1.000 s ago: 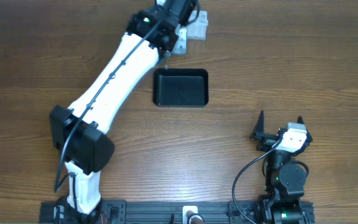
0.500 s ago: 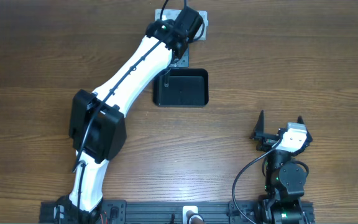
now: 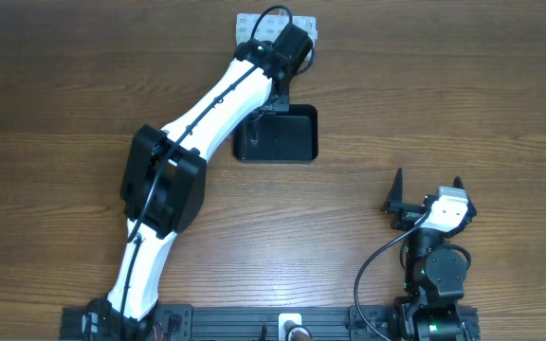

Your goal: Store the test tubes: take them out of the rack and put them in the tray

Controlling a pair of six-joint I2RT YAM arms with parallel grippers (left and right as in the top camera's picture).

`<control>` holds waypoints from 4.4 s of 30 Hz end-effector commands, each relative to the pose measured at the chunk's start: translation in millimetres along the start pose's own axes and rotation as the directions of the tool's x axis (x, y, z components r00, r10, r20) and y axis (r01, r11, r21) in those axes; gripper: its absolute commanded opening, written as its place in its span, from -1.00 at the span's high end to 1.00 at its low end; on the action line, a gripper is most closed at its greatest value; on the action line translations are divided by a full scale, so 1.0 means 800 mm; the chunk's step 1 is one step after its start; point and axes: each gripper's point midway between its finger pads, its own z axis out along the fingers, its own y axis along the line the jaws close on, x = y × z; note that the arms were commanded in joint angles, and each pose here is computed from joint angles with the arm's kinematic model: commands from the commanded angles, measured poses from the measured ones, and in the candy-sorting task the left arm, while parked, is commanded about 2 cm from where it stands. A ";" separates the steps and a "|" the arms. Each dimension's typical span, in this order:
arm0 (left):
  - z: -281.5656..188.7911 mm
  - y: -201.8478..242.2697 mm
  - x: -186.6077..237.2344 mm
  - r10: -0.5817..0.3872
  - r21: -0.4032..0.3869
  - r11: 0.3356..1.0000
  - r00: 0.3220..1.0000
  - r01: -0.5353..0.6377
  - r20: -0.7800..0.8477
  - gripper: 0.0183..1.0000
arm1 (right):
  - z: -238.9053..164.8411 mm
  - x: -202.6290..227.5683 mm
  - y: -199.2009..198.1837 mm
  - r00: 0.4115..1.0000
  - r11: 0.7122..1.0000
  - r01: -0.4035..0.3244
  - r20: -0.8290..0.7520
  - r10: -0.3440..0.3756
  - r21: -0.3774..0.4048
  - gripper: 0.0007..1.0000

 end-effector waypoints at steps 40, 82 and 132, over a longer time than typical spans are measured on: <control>-0.004 0.000 -0.002 -0.010 0.005 1.000 1.000 0.010 0.012 0.08 | 0.000 0.003 -0.003 1.000 1.000 0.001 -0.003 -0.001 0.015 -0.98; -0.254 0.316 0.124 -0.236 0.234 0.971 0.305 0.044 0.923 -1.00 | 0.000 0.003 -0.003 1.000 1.000 0.001 -0.003 -0.001 0.015 -0.99; -0.147 0.299 0.193 -0.232 0.250 0.968 0.381 0.003 0.895 -1.00 | 0.000 0.003 -0.003 1.000 1.000 0.001 -0.003 -0.001 0.016 -0.98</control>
